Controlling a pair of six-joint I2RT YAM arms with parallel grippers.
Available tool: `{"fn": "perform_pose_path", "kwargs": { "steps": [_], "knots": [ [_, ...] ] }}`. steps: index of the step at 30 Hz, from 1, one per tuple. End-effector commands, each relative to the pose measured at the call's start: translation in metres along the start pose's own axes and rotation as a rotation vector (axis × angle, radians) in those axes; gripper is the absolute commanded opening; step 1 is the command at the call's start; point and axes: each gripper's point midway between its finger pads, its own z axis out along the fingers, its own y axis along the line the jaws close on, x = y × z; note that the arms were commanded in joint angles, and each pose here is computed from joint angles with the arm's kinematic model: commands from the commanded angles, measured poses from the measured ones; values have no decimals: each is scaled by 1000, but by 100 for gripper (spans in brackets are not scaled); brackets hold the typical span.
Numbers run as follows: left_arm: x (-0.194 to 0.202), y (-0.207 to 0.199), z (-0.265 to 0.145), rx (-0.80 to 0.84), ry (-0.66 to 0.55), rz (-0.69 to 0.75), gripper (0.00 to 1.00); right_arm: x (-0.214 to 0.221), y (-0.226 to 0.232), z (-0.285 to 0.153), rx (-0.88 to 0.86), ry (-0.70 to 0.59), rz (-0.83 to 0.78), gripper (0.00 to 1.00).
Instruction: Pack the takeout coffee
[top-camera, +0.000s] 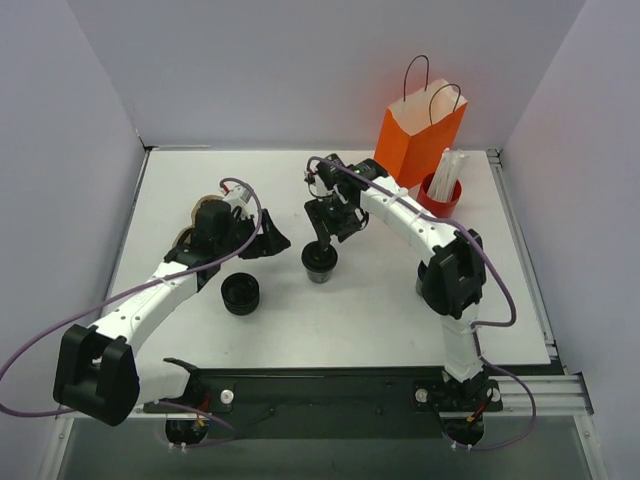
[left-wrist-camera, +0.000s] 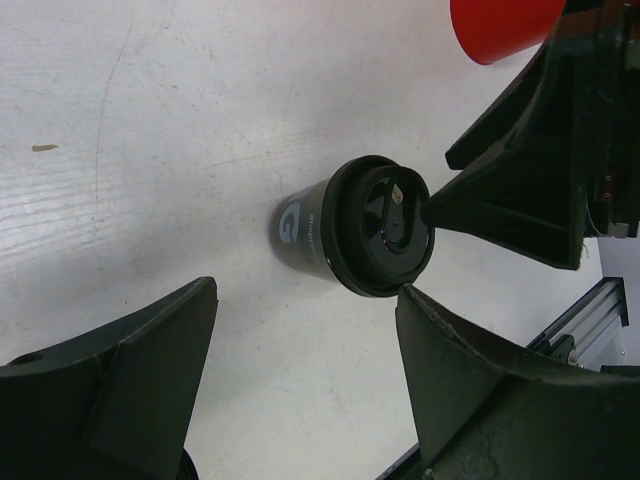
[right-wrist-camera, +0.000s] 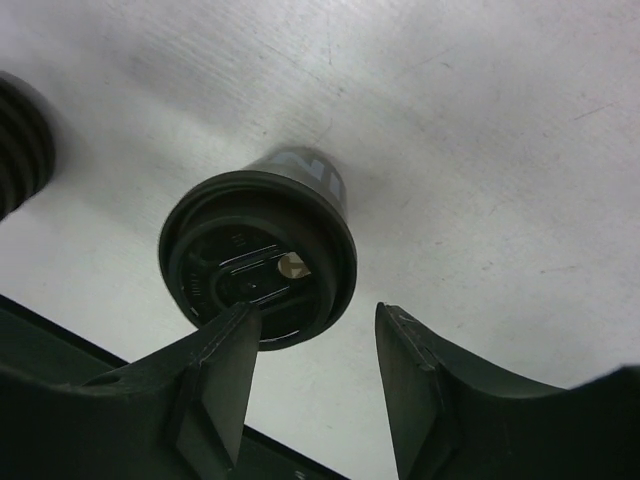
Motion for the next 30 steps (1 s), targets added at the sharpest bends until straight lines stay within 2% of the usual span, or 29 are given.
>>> {"fn": "perform_pose_path", "kwargs": {
  "steps": [1, 6, 7, 14, 23, 30],
  "knots": [
    [-19, -24, 3, 92, -64, 22, 82, -5, 9, -39, -93, -120, 84, 51],
    [-1, -21, 5, 98, -29, 8, 81, -10, 14, -32, -199, -242, 242, 55],
    [0, -21, 6, 107, -37, 4, 81, 0, 12, -20, -213, -218, 268, 55],
    [19, -18, 14, 131, 5, -32, 77, -6, 6, 1, -351, -259, 412, 56],
    [31, -12, 22, 128, 26, -55, 75, 1, 5, 22, -397, -250, 457, 54],
    [34, -15, 28, 142, 42, -63, 72, 20, 4, 39, -388, -219, 480, 45]
  ]
}}
